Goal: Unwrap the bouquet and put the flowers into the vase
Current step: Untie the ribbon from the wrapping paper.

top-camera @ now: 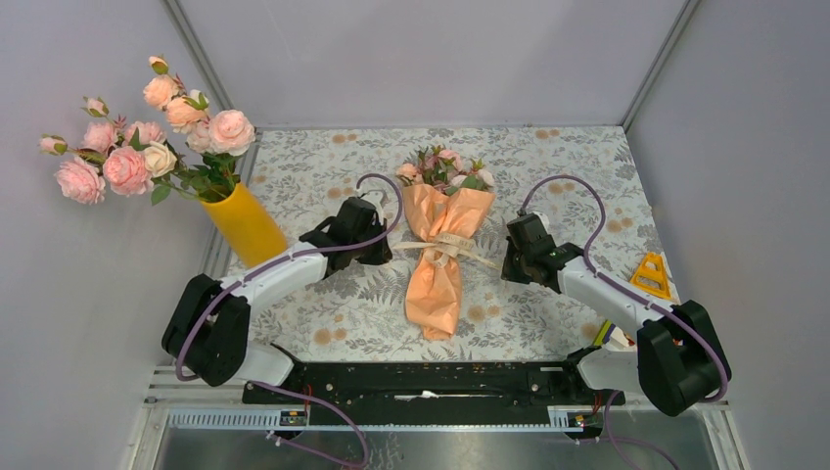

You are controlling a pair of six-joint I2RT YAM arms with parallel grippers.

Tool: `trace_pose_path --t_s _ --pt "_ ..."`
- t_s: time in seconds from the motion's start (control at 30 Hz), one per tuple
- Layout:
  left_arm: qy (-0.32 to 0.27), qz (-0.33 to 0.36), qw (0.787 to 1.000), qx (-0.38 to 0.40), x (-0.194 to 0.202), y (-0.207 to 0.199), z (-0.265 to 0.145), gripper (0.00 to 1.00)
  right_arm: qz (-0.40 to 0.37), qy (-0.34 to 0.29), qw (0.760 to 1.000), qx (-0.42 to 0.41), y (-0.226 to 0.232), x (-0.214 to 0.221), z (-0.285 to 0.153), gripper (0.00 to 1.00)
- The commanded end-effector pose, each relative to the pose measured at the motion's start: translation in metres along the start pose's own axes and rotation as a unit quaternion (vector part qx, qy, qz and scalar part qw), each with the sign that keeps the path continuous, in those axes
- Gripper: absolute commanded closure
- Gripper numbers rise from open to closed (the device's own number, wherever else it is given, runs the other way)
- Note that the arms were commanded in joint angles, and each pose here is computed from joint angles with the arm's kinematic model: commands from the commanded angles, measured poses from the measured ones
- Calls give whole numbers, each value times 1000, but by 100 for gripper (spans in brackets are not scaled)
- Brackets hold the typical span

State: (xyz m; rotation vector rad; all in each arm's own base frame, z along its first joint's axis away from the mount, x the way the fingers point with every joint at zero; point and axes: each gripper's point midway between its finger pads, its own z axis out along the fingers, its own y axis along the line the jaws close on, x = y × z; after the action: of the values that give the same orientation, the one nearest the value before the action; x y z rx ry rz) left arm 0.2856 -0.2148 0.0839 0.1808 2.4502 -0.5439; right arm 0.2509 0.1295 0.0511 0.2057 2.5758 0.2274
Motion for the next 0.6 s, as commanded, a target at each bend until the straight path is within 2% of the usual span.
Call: trace_pose_path --t_s 0.0,0.57 --pt "-34 -1 999 -23 -15 14 -8 100 12 0 1000 26 -14 1 2 100" --pt "-84 -47 993 -64 -29 46 -27 100 45 -2 999 23 -29 -9 0 100"
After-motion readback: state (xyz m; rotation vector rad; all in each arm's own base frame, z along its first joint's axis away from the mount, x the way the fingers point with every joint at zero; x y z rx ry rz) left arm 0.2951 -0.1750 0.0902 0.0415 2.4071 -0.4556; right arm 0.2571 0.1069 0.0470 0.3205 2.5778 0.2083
